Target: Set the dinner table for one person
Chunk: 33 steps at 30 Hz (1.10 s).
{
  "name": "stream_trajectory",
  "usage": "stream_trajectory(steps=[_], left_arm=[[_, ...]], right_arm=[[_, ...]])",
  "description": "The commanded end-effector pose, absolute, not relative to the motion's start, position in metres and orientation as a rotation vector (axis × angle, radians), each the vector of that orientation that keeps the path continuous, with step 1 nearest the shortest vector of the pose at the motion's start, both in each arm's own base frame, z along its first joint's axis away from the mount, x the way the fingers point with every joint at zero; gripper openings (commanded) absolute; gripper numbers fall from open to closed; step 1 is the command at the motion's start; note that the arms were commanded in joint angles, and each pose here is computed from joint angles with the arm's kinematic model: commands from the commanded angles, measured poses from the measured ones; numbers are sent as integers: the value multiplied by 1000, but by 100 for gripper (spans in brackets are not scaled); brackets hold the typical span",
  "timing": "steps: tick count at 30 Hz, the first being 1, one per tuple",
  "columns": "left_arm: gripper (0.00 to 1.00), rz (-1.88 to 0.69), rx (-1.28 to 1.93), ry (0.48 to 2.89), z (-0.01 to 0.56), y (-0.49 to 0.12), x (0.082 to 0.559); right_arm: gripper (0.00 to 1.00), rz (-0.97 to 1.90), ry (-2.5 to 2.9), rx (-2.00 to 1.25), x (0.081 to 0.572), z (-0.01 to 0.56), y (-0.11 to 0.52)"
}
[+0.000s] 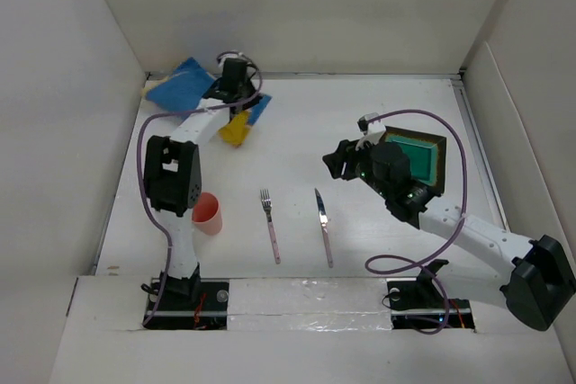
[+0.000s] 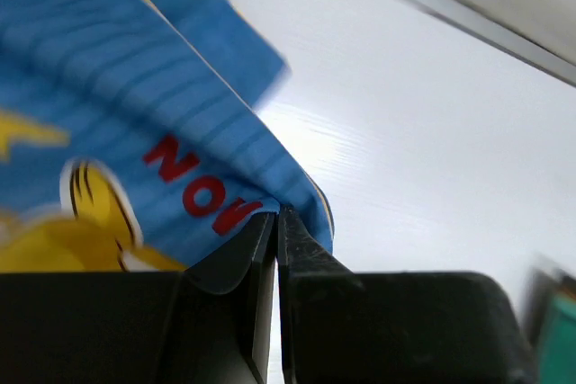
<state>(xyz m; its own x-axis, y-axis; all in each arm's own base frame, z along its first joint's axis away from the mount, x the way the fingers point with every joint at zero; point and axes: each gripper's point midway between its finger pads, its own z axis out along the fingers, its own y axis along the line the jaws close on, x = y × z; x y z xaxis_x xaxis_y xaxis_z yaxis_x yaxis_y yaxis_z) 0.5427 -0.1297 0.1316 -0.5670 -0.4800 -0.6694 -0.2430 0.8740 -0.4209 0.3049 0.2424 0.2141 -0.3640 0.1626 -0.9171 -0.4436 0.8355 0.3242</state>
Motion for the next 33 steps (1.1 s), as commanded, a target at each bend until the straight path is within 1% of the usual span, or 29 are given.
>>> stream_trajectory(steps=[1,3,5,8,11,14,16,17,18,21,23,24,25,26,27,29,31,32,33], left_arm=[[0,-577,-248,2198,157,-227,538],[0,-598,-157,2194,158,-260,541],[0,-631,-52,2206,153,-298,531],[0,-622,23,2233,140,-329,525],[0,-622,-33,2240,131,-327,524],[0,-674,-137,2210,134,-318,506],[0,-720,-206,2157,142,-305,494],[0,-738,-245,2149,142,-303,488],[0,-744,-259,2128,148,-295,478],[0,-685,-340,2069,166,-266,466],[0,-640,-401,2015,182,-247,458],[0,-653,-430,1972,195,-236,443],[0,-650,-448,1942,200,-229,437],[0,-662,-457,1927,202,-225,430],[0,-668,-466,1919,200,-217,417],[0,-683,-490,1920,197,-213,407],[0,-709,-494,1935,189,-213,392],[0,-720,-490,1942,184,-216,386],[0,-727,-492,1943,178,-213,379]], right_arm=[[55,586,1783,-155,319,226,238],[56,548,1795,-134,323,222,234],[56,518,1813,-124,326,218,231],[58,476,1835,-100,331,211,227],[60,431,1840,-66,336,210,218],[60,420,1839,-50,341,211,215],[58,411,1832,-19,350,214,207],[54,412,1841,-15,352,210,206],[38,420,1839,-11,357,211,204],[14,422,1854,-9,366,208,205],[9,424,1856,10,374,208,201],[11,433,1868,0,380,203,203],[13,450,1848,1,388,211,206],[19,458,1855,-3,393,210,210],[35,467,1864,-9,398,209,216],[51,471,1902,-4,418,199,226],[61,483,1936,-2,440,185,237],[63,478,1945,33,455,181,229],[63,514,1968,23,462,176,234]])
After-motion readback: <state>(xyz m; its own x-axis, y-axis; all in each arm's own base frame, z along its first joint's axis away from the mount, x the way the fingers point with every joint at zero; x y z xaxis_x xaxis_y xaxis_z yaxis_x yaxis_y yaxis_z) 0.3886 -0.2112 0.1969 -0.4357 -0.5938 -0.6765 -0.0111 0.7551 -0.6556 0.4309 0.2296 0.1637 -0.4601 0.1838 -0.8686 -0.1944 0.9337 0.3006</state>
